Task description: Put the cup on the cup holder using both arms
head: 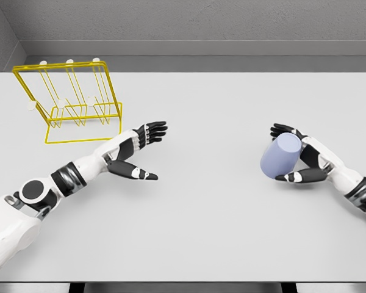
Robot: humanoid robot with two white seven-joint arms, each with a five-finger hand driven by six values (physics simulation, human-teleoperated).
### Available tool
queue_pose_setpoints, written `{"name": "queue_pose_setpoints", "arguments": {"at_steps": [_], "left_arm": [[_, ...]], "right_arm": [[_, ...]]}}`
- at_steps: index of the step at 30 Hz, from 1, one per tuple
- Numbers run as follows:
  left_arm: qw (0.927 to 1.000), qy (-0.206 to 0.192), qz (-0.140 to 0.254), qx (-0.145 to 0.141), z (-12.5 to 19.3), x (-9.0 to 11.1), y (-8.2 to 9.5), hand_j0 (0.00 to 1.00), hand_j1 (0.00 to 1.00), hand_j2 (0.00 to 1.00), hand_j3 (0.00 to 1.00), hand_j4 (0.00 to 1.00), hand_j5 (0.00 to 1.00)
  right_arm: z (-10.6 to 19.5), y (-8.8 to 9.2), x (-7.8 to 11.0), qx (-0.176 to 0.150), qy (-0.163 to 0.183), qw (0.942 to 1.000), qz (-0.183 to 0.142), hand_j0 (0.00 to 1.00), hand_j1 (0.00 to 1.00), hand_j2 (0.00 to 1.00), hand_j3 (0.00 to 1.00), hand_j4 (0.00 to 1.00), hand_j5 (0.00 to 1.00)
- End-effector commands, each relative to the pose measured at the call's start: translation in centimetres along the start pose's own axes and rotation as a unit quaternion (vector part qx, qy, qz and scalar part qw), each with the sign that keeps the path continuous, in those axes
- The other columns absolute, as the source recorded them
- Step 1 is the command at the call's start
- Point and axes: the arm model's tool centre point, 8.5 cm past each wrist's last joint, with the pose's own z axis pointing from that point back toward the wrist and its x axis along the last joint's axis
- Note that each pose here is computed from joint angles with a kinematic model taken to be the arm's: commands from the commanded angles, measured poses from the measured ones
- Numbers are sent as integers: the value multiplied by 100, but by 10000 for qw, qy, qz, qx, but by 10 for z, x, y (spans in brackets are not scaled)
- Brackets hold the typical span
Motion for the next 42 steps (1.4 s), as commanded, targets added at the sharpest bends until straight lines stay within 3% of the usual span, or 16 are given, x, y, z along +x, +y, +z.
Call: {"name": "queue_pose_setpoints", "arguments": {"at_steps": [1, 5, 8, 16, 27, 35, 42], "left_arm": [[10000, 34, 39, 41, 1, -4, 1, 100, 100, 100, 100, 100, 100], [10000, 26, 44, 42, 1, -3, 2, 100, 100, 100, 100, 100, 100], [10000, 26, 44, 42, 1, -3, 2, 100, 100, 100, 100, 100, 100], [10000, 18, 40, 54, 1, -3, 3, 100, 100, 100, 100, 100, 100], [10000, 6, 25, 34, 3, -2, 3, 100, 100, 100, 100, 100, 100], [10000, -7, 27, 32, 2, -2, 3, 100, 100, 100, 100, 100, 100], [10000, -5, 35, 30, 2, -2, 2, 100, 100, 100, 100, 100, 100]], "right_arm": [[0, 0, 0, -27, -13, 10000, -29, 86, 86, 86, 86, 86, 86], [-3, 1, -2, -53, -50, 9999, -78, 63, 63, 63, 63, 63, 63], [-3, 2, -2, -52, -55, 9999, -84, 57, 57, 57, 57, 57, 57], [-8, 0, 4, -18, -131, 9999, -28, 57, 57, 57, 57, 57, 57], [-33, -3, 27, 100, -496, 9987, 92, 57, 57, 57, 57, 57, 57], [-65, 20, 36, 395, -848, 9956, -24, 58, 58, 58, 58, 58, 58], [-88, 41, 36, 671, -947, 9932, -122, 58, 58, 58, 58, 58, 58]]}}
